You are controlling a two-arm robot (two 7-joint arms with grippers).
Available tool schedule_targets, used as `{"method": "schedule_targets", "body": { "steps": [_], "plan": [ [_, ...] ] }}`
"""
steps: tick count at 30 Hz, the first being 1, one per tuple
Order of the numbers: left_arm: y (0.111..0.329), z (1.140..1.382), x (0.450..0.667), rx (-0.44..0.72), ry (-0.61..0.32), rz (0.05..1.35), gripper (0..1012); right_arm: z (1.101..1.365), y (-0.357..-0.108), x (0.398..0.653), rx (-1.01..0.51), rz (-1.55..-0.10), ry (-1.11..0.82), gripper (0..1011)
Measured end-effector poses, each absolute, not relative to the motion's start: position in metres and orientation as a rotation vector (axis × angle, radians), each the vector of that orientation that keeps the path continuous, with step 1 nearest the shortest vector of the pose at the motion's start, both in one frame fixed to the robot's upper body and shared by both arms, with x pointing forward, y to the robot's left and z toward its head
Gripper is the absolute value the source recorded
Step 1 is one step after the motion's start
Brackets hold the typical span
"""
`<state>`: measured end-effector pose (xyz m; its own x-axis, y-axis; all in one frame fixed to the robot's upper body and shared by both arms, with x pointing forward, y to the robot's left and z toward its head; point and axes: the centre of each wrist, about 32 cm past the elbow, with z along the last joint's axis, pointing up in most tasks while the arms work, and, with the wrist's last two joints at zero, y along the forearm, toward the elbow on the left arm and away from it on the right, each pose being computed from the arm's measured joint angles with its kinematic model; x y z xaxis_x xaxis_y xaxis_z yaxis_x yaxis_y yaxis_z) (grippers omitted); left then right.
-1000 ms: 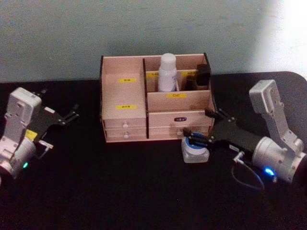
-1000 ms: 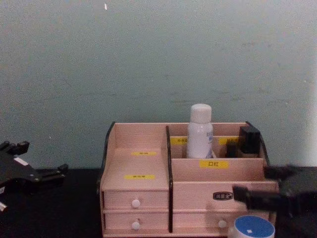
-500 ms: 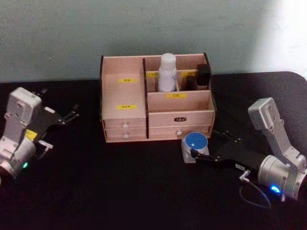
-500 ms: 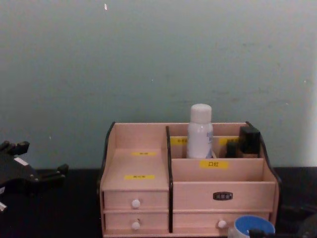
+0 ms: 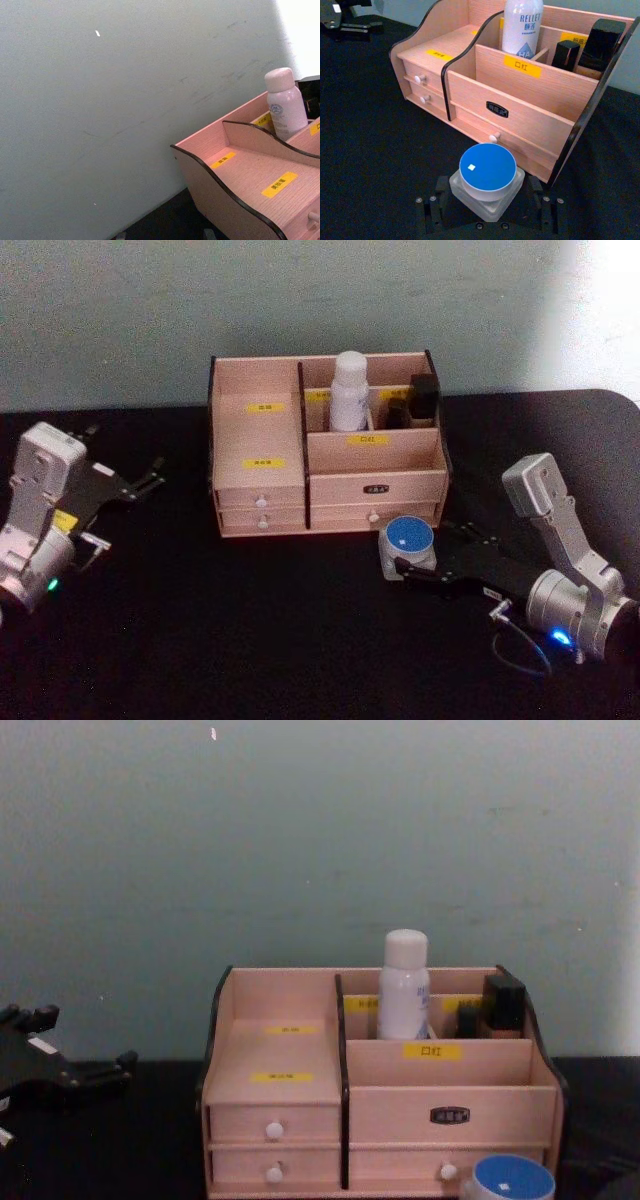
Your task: Pick up the facial cleanser and watermelon frost from the table and place them into the tiered storage box.
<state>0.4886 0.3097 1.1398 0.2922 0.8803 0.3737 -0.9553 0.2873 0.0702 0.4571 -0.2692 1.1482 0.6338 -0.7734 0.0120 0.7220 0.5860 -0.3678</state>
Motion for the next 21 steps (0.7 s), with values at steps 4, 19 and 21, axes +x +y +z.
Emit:
{"method": "schedule_targets", "body": {
  "steps": [4,19,21],
  "plan": [
    [0.310,1.140,0.489,0.304,-0.285,1.248,1001,1.147,-0.267,0.461,-0.350,-0.878,0.152,1000],
    [0.310,1.140,0.489,0.304,-0.285,1.248,1001,1.143,-0.262,0.474,-0.346,-0.860,0.152,1000],
    [0.310,1.140,0.489,0.304,-0.285,1.248,1001,1.142,-0.261,0.475,-0.347,-0.861,0.153,1000]
  ]
}}
